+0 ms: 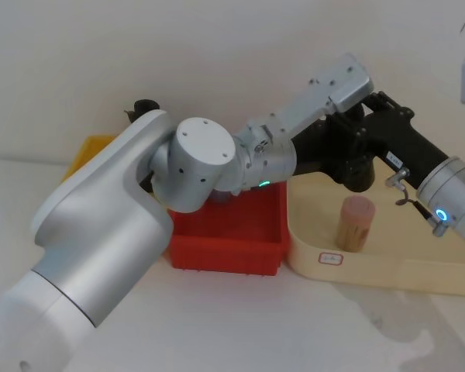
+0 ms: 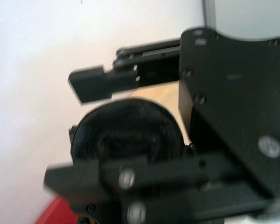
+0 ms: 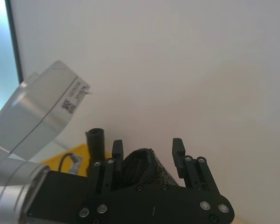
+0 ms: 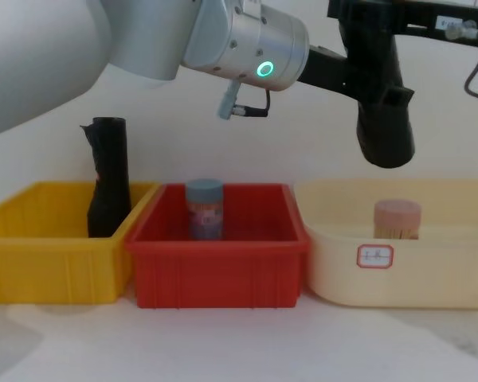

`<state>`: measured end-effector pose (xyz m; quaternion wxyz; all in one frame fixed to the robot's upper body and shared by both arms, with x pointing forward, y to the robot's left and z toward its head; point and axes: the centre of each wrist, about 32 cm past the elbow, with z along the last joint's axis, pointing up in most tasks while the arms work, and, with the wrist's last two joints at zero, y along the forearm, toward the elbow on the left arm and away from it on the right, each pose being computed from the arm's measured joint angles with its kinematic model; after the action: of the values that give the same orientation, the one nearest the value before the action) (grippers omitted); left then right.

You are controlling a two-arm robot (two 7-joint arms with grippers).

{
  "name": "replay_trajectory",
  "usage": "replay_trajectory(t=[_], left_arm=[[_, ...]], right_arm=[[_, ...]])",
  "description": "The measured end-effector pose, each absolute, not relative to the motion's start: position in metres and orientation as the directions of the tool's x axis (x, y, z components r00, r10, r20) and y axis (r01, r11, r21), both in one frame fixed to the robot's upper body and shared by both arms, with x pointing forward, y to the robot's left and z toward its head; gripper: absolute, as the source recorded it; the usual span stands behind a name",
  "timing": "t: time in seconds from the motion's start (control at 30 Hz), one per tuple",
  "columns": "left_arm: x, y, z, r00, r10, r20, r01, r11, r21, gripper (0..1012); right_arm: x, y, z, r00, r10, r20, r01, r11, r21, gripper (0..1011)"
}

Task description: Pick up the garbage bag with the one hand and transfer it to the other hand.

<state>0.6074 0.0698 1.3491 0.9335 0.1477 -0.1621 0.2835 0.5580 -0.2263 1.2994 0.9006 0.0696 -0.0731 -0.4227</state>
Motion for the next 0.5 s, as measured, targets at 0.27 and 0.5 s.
replay_trajectory(t=[0.27,0.5], left_arm=[[0.6072,0.0723,1.3506,0.764,0.498,0.409,-0.602,0.78,0.174,486],[0.6071,0.0738,1.3519,0.75,0.508,0.423,-0.615,0.771,0.164,486]], right_arm=[[0.5583,-0.23,1.3007,0.598,-0.795,0.099,0.772,0.605,0.194,630],[0.5611,-0.232,1.3014,0.594,-0.797,0.105,0.775,0.603,0.188,630]])
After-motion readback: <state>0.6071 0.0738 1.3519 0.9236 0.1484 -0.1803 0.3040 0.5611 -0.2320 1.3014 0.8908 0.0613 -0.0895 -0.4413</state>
